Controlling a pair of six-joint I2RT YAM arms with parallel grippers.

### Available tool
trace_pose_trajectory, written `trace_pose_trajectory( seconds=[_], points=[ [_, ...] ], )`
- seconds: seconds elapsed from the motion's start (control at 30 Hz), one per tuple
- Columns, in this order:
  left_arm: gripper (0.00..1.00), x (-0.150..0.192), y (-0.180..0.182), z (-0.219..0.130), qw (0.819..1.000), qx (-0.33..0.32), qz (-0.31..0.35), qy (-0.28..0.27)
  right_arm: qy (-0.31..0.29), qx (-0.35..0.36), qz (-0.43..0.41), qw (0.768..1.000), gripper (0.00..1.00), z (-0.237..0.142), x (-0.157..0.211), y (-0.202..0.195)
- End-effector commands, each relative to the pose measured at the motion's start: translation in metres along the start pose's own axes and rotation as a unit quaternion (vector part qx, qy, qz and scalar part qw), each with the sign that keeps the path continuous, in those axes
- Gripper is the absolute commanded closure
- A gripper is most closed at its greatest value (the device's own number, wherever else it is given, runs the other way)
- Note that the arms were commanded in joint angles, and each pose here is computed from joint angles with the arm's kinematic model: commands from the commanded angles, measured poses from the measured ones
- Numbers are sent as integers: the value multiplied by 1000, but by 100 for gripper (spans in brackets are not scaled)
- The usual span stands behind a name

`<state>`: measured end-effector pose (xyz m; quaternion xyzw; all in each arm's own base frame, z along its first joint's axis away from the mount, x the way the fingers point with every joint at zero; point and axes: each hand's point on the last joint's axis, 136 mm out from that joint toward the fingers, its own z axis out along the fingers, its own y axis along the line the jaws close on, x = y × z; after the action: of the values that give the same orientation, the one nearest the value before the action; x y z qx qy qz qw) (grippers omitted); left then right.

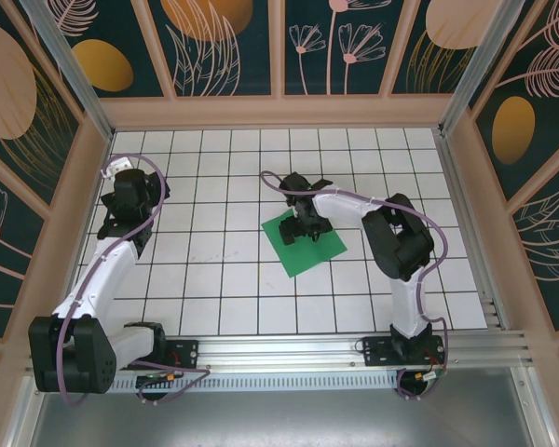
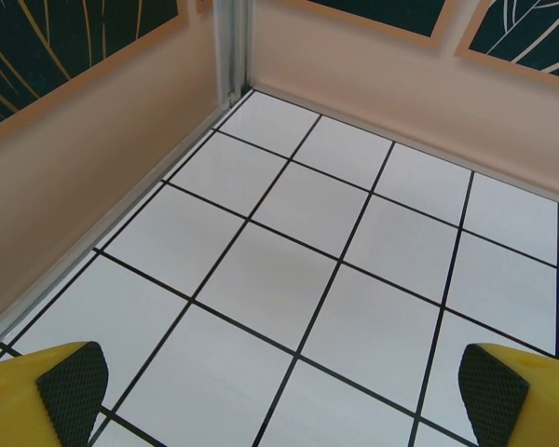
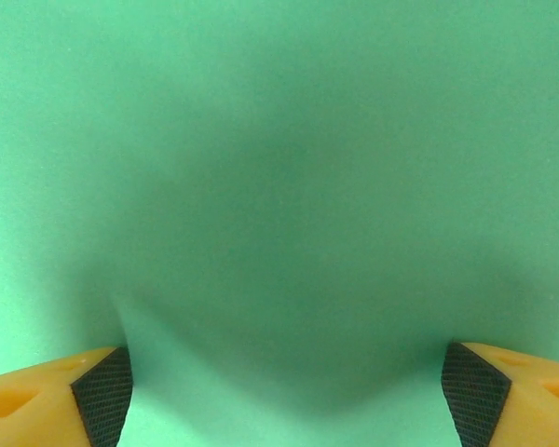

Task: Fold a paper plane with a square sheet of paper (pick it up from the middle)
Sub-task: Fold the square sheet of paper in half at the center of the table.

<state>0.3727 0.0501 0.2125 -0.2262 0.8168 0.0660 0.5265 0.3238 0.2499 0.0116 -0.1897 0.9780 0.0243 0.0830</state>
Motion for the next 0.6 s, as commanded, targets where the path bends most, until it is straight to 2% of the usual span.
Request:
trace_pose_trajectory(
  seconds=[0.0,0.1,0.2,0.3,0.33,0.37,0.43,0.57],
  points=[
    [1,-11,-2,-1,1000,1,-9,-5,73,31,11,997,13,40,42,-18],
    [2,-10,-2,-1,1000,2,-10,-4,58,18,23,998,17,32,34,-16],
    [1,-9,-3,-1,1000,4,-11,-2,32,-15,40,999,26,19,21,-7],
    [1,-8,-5,0,1000,11,-15,1,-4,-77,65,995,44,-1,1,11],
    [1,-7,-6,1,1000,12,-22,3,-18,-115,73,991,52,-10,-7,22],
    [1,-6,-7,1,999,16,-35,6,-32,-163,78,983,59,-20,-15,35],
    [1,-1,-17,2,998,43,-49,19,-53,-254,81,962,63,-44,-29,59],
    [2,17,-48,3,986,127,-84,64,-103,-386,85,913,63,-90,-50,86]
  ],
)
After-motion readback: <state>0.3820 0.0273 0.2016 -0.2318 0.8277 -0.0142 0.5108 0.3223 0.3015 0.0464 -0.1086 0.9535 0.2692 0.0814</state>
